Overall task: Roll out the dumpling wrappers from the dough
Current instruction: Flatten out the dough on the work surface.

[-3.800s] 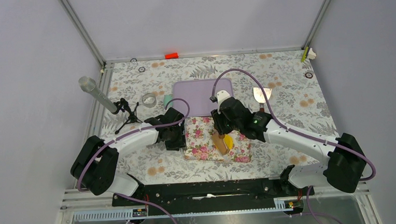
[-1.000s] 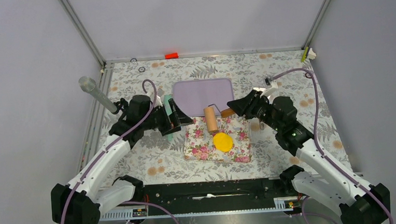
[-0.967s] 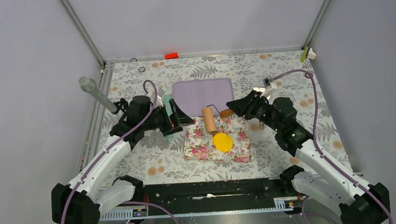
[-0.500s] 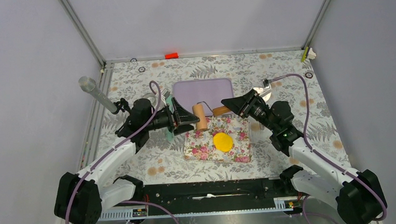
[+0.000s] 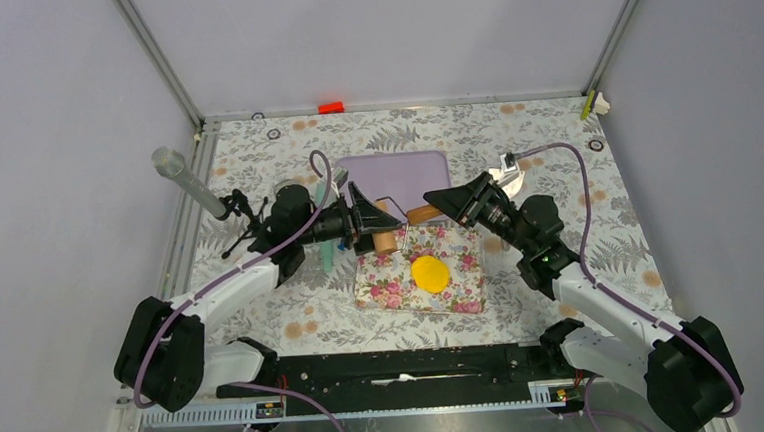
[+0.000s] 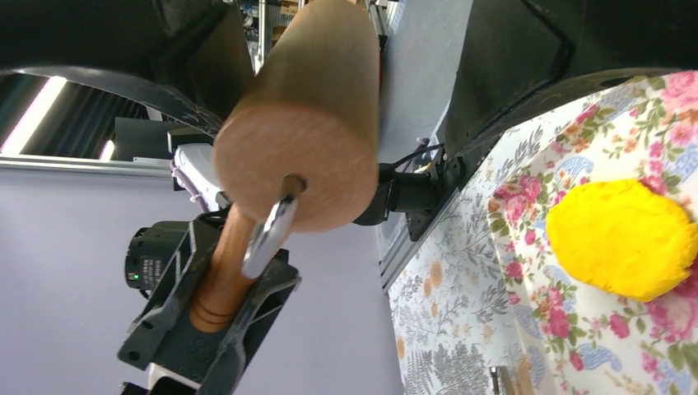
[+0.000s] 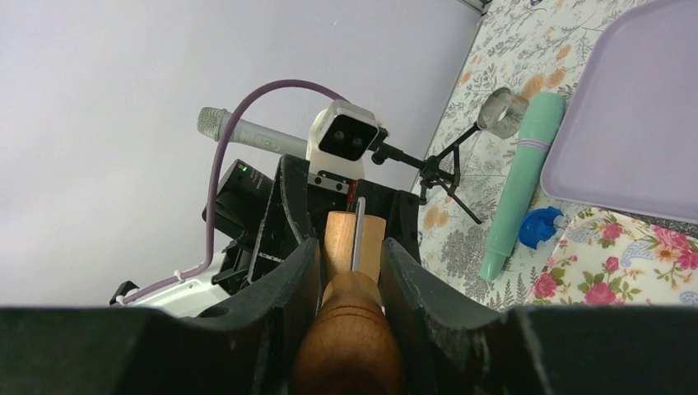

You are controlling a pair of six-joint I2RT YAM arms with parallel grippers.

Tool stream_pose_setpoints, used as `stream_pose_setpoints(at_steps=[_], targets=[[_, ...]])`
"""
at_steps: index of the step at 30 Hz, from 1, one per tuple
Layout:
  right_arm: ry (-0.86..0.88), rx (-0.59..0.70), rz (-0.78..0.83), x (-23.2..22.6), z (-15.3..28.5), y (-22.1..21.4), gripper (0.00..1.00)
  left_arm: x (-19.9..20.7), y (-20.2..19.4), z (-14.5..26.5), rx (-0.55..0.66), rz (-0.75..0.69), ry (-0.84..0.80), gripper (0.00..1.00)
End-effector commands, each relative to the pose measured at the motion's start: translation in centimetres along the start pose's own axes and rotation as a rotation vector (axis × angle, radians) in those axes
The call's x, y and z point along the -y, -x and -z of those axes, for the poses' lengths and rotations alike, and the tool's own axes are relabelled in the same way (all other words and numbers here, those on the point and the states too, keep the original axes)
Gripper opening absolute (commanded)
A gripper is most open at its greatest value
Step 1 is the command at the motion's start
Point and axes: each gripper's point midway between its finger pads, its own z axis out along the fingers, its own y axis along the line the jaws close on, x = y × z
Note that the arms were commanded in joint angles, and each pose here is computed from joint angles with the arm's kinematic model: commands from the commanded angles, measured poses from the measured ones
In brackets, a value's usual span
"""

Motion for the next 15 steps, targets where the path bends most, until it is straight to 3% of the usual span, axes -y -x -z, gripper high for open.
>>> stream_pose_setpoints(at_steps=[1,9,12,15], targets=[[0.118,0.032,0.002,-2.8,0.1,0.8,0.00,4.6,1.2,-0.9,0.025,-0.064,-0.143,0.76],[0.110,0.002,0.004,-2.6,0.1,0.2,0.00,6.2,0.8,-1.5,0.009,-0.022,-0.264,0.55],[0.108,-0.024,0.002,-2.5,0.2,-0.2,0.00,6.1,0.7,-1.7,0.000,-0.014,-0.268,0.38],[0.093,-0.102,0.007,-2.7,0.0,-1.2,0.00,6.3,0.6,-1.7,-0.006,-0.026,-0.271,0.14]])
